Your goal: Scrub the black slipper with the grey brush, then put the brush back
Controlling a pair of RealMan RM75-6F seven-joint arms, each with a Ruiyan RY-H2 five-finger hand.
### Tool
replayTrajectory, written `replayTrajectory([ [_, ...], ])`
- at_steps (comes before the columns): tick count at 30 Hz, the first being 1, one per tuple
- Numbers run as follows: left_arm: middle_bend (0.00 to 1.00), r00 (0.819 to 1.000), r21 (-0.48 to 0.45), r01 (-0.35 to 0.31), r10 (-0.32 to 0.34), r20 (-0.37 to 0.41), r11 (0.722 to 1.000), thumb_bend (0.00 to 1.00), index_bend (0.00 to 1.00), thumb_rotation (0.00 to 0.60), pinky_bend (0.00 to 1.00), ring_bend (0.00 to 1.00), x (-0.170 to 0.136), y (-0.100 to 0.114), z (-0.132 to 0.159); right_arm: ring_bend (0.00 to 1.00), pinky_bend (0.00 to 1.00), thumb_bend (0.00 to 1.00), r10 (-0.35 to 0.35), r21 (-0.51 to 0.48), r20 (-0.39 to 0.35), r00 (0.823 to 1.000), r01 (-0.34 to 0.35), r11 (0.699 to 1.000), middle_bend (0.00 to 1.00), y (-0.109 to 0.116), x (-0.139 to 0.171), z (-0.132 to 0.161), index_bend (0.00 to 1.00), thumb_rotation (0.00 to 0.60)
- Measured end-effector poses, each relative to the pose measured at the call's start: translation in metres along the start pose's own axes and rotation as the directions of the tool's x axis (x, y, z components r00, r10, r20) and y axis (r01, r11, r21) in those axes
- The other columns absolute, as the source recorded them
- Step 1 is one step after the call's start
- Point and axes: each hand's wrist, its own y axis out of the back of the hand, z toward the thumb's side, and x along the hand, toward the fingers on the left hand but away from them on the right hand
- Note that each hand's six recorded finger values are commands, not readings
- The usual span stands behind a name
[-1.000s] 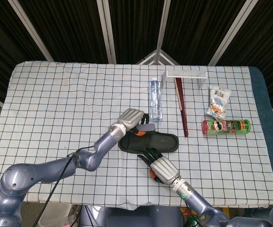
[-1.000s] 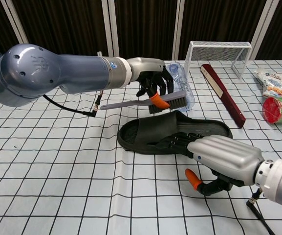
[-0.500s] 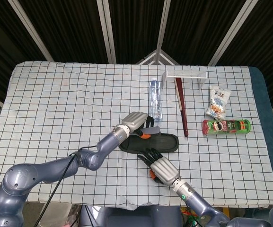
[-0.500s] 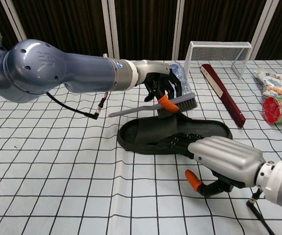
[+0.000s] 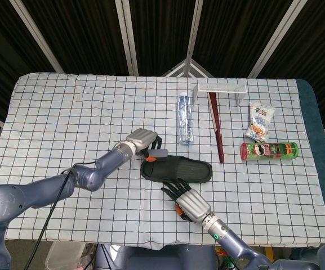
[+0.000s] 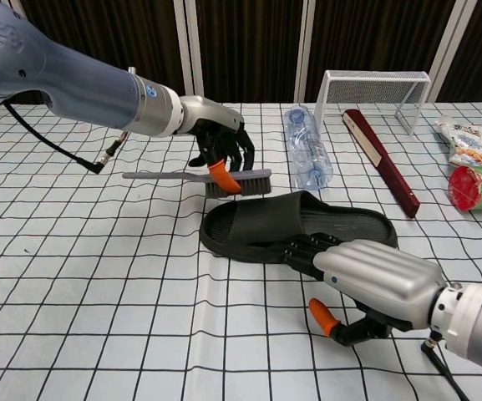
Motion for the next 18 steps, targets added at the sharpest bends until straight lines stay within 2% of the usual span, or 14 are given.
replayTrajectory([
  [6,0.74,1.000,-0.038,0.004,-0.003,0.012,0.999,0.75,0.78,0.600,0.75,0.56,0.002,-0.008,0.007,0.00,0.00,0.77,0.010,0.001,-0.004,1.000,-0.010,1.000,0.00,-0.003,-0.002,0.002,0.00,0.600],
  [11,0.74,0.997,-0.050,-0.035,0.038,0.060,0.998,0.75,0.78,0.600,0.75,0.56,0.007,-0.010,0.024,0.00,0.00,0.77,0.013,0.000,0.006,1.000,-0.013,1.000,0.00,-0.003,-0.003,-0.001,0.00,0.600],
  [18,0.74,0.984,-0.104,-0.099,0.113,0.137,0.990,0.75,0.78,0.600,0.75,0.56,0.010,-0.009,0.046,0.00,0.00,0.77,0.016,-0.001,0.004,1.000,-0.016,1.000,0.00,-0.004,-0.004,-0.001,0.00,0.600],
])
